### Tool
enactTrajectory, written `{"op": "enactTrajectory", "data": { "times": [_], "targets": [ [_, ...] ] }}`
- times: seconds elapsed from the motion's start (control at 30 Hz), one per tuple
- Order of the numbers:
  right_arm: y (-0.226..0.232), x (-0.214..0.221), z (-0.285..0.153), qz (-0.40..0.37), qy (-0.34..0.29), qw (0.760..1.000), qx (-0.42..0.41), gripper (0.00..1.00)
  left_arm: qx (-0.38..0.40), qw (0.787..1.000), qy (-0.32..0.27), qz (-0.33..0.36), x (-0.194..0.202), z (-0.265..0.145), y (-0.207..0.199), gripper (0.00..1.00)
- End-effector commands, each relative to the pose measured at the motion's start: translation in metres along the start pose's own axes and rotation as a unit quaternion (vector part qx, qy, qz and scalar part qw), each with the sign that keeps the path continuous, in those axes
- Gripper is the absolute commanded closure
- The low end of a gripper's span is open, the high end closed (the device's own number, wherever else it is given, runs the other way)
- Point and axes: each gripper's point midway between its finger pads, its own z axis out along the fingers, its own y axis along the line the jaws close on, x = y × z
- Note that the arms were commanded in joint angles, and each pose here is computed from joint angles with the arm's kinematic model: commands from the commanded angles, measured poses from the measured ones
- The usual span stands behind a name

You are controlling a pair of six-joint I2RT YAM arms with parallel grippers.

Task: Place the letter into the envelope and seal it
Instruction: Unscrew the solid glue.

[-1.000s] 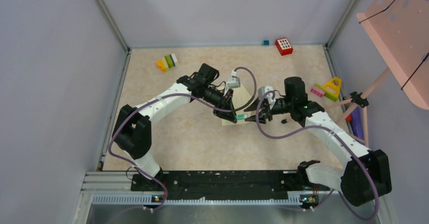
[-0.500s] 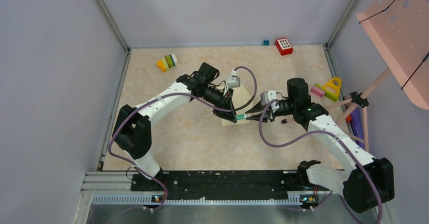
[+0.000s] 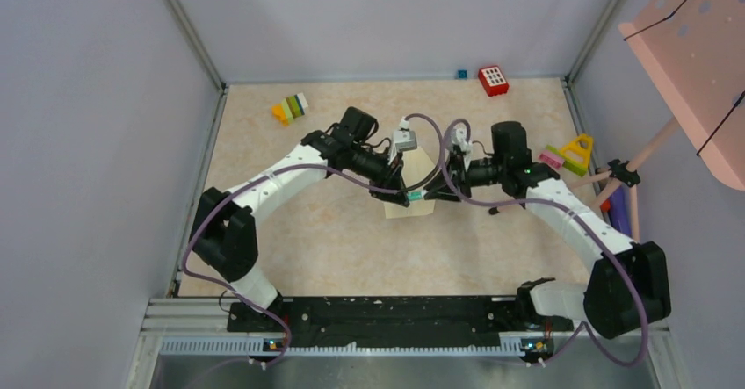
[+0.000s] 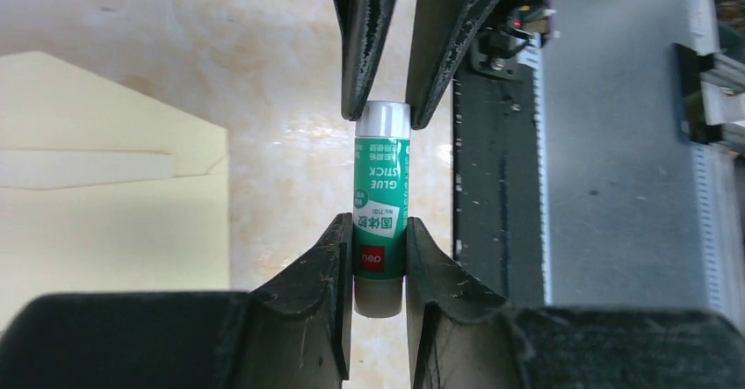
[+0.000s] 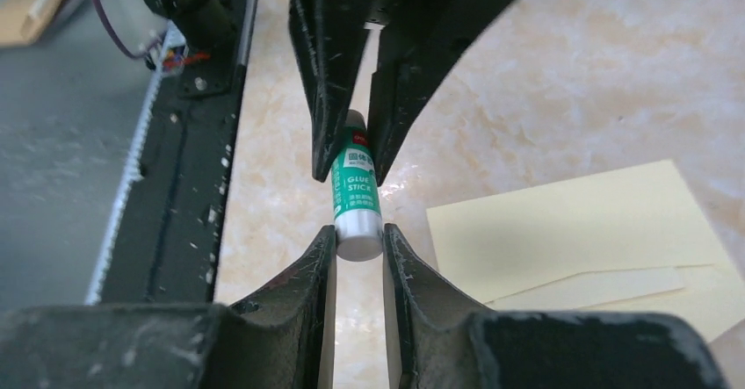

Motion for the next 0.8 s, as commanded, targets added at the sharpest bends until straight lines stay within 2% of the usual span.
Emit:
{"op": "enactTrajectory", "data": {
  "times": [0.0, 0.13, 0.27, 0.37, 0.47, 0.53, 0.67, 0.77],
  "targets": [
    [-0.018, -0.043, -0.003, 0.131, -0.036, 0.991, -0.002, 0.91, -0.105, 0.991, -0.033, 0.074, -0.027, -0.016, 0.018, 0.88],
    [-0.030, -0.049, -0.004, 0.297, -0.044, 0.952, -0.053, 0.93, -0.148, 0.984, -0.039, 0.092, -0.029, -0.023, 0.028, 0.88],
    [-0.046, -0.038, 0.004, 0.437, -0.019, 0.897, -0.057, 0.82, -0.181, 0.977, -0.038, 0.106, -0.031, -0.029, 0.035, 0.87],
    [-0.050, -0.032, 0.006, 0.459, -0.015, 0.886, -0.056, 0.70, -0.183, 0.976, -0.039, 0.111, -0.032, -0.030, 0.033, 0.87],
    [-0.052, -0.034, 0.002, 0.421, -0.018, 0.906, -0.036, 0.52, -0.174, 0.978, -0.038, 0.112, -0.031, -0.029, 0.030, 0.87],
    [-0.052, -0.039, -0.003, 0.360, -0.021, 0.932, -0.024, 0.45, -0.162, 0.980, -0.035, 0.110, -0.028, -0.027, 0.027, 0.87],
    [-0.053, -0.044, -0.017, 0.185, -0.022, 0.982, 0.037, 0.40, -0.104, 0.989, -0.034, 0.098, -0.022, -0.018, 0.011, 0.87],
    [-0.053, -0.051, -0.025, 0.022, -0.046, 0.995, 0.087, 0.38, -0.047, 0.995, -0.037, 0.081, -0.020, -0.011, -0.004, 0.87]
  ]
}}
